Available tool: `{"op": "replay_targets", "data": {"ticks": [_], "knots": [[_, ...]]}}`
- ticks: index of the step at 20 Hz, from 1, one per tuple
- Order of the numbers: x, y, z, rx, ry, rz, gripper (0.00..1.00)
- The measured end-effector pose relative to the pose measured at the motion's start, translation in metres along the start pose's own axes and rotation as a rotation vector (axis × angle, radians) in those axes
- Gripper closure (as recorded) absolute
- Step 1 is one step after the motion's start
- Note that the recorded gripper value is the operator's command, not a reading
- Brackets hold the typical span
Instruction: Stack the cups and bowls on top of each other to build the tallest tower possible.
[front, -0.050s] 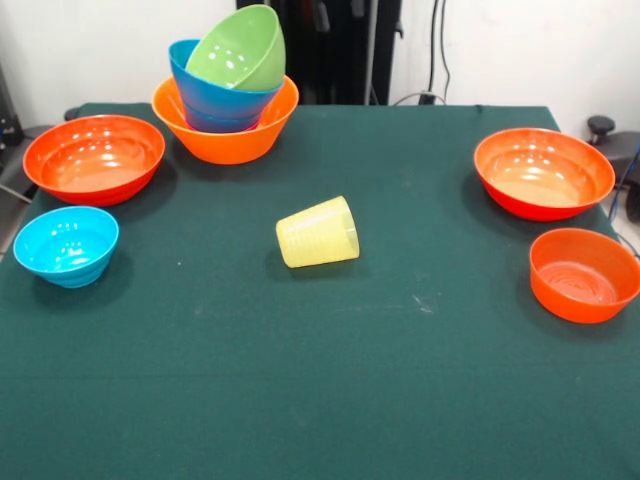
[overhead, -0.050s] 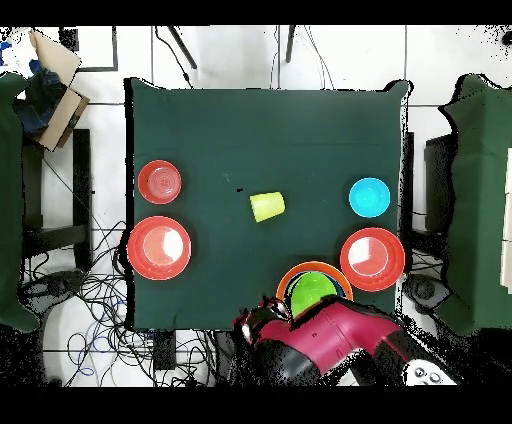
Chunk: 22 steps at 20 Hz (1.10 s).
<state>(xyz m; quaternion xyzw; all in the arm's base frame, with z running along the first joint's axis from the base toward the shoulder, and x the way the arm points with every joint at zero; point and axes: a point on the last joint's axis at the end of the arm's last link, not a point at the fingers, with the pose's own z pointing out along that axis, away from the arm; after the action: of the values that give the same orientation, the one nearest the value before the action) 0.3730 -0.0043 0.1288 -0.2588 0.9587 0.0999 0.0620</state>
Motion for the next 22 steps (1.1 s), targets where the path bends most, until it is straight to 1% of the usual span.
{"op": "replay_targets", "data": {"ticks": [2, 5, 8, 13, 15, 17, 20, 21, 22], "knots": [[-0.004, 0.003, 0.011, -0.002, -0.016, -0.034, 0.0], [-0.01, 0.005, 0.021, -0.006, -0.041, -0.049, 0.0], [-0.013, 0.003, 0.027, -0.01, -0.058, -0.031, 0.0], [-0.01, -0.005, 0.027, -0.008, -0.066, 0.004, 0.0], [-0.009, -0.013, 0.021, -0.003, -0.074, 0.038, 0.0], [-0.008, -0.026, 0.011, 0.007, -0.09, 0.1, 0.0], [-0.008, -0.038, 0.002, 0.018, -0.102, 0.148, 0.0], [-0.008, -0.048, -0.007, 0.028, -0.116, 0.191, 0.0], [-0.008, -0.051, -0.01, 0.031, -0.119, 0.202, 0.0]]}}
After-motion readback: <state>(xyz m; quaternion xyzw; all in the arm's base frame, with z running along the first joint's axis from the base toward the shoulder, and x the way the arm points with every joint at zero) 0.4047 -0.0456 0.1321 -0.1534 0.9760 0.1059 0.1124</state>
